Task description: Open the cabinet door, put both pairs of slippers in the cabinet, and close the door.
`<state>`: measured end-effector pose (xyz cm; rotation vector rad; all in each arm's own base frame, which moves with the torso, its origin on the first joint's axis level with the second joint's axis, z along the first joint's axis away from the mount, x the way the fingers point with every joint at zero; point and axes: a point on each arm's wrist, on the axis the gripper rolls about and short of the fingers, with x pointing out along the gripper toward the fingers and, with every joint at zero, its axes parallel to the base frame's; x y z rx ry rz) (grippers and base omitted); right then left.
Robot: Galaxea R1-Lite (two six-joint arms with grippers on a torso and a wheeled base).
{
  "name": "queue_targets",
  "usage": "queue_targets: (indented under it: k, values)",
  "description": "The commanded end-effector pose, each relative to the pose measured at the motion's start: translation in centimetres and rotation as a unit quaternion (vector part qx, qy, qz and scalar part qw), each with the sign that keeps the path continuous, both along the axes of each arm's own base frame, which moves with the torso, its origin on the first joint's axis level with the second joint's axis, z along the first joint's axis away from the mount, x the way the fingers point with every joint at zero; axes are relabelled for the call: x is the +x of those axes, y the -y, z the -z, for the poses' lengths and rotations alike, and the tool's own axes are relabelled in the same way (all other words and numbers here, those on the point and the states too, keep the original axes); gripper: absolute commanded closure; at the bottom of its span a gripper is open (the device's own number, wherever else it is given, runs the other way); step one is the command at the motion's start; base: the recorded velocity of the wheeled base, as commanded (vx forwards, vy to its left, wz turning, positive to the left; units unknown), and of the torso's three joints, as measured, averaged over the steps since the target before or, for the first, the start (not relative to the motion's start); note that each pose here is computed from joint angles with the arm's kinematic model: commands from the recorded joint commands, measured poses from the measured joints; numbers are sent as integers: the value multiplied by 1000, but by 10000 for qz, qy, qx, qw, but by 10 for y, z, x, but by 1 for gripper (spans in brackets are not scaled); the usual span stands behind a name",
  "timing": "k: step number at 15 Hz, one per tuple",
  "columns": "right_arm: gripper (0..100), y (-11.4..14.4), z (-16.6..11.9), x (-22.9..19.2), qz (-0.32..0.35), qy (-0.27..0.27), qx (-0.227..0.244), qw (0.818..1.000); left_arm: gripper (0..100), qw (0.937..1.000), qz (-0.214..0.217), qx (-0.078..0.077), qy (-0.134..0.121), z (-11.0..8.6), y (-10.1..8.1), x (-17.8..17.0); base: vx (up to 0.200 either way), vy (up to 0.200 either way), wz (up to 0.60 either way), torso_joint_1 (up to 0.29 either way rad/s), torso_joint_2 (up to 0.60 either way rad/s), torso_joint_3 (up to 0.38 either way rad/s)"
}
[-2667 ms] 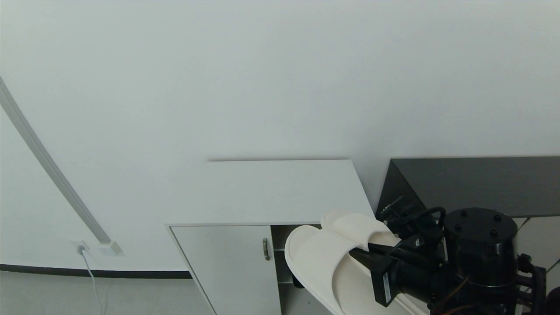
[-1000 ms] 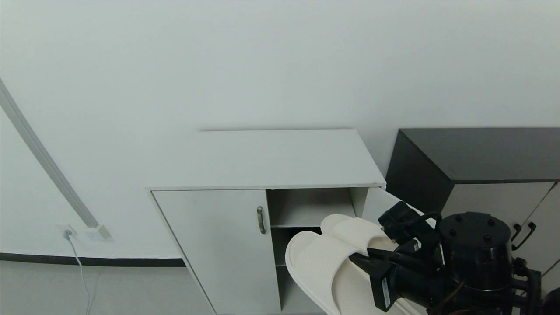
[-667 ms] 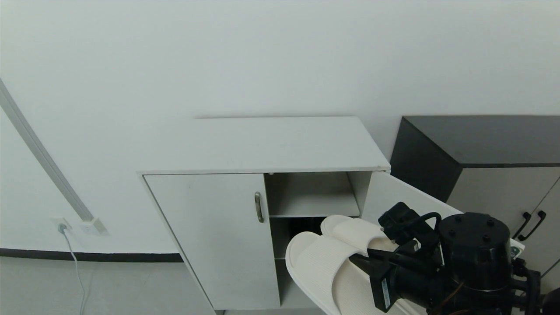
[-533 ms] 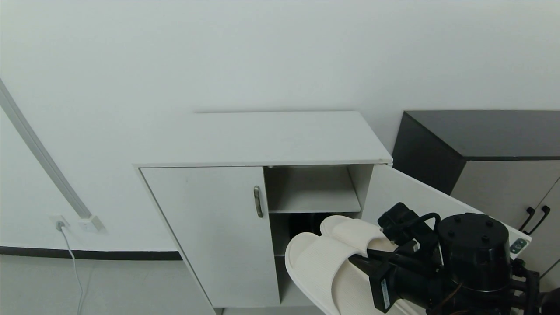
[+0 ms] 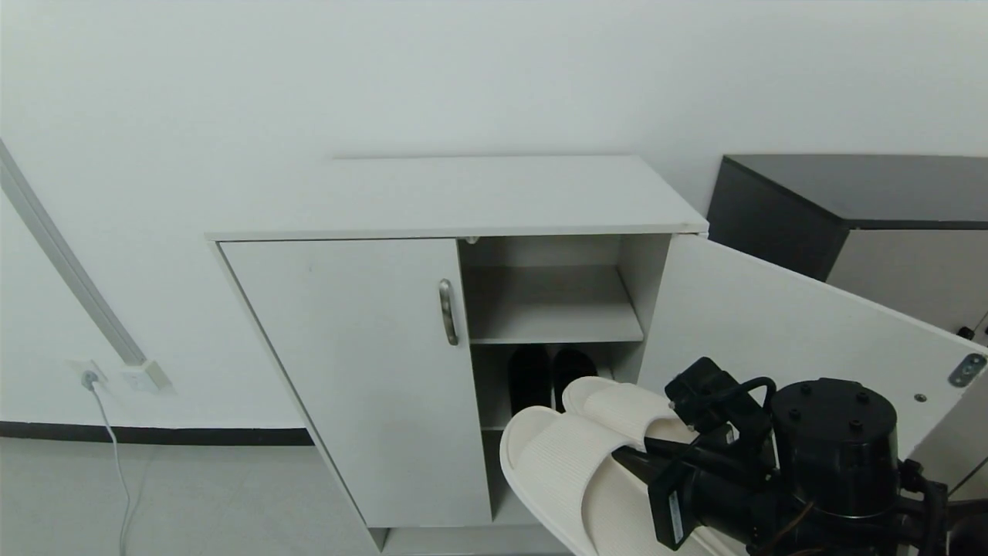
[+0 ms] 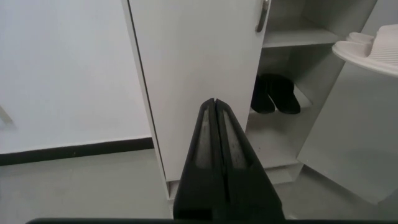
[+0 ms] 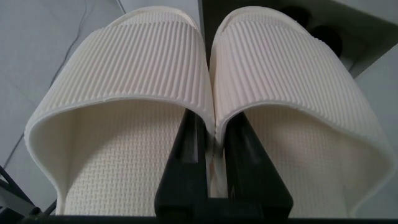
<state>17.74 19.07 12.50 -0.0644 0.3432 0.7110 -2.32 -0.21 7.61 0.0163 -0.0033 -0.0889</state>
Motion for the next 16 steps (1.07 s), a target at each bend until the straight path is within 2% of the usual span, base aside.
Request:
queue_targets:
  k: [1, 6, 12, 16]
  values:
    - [100, 0, 1, 0, -10, -15, -14, 10000, 100, 10000, 0, -4, -5, 0, 0, 0, 0, 0, 0, -144, 471, 325]
    - [100, -1, 3, 0, -25, -48, -46, 10000, 100, 10000, 0, -4, -5, 0, 0, 0, 0, 0, 0, -112, 458, 341]
    - [100, 0, 4, -1, -25, -63, -63, 10000, 100, 10000, 0, -4, -13, 0, 0, 0, 0, 0, 0, -43, 435, 392]
    - [100, 0, 5, -1, -28, -61, -76, 9999, 100, 10000, 0, -4, -5, 0, 0, 0, 0, 0, 0, -1, 110, 97]
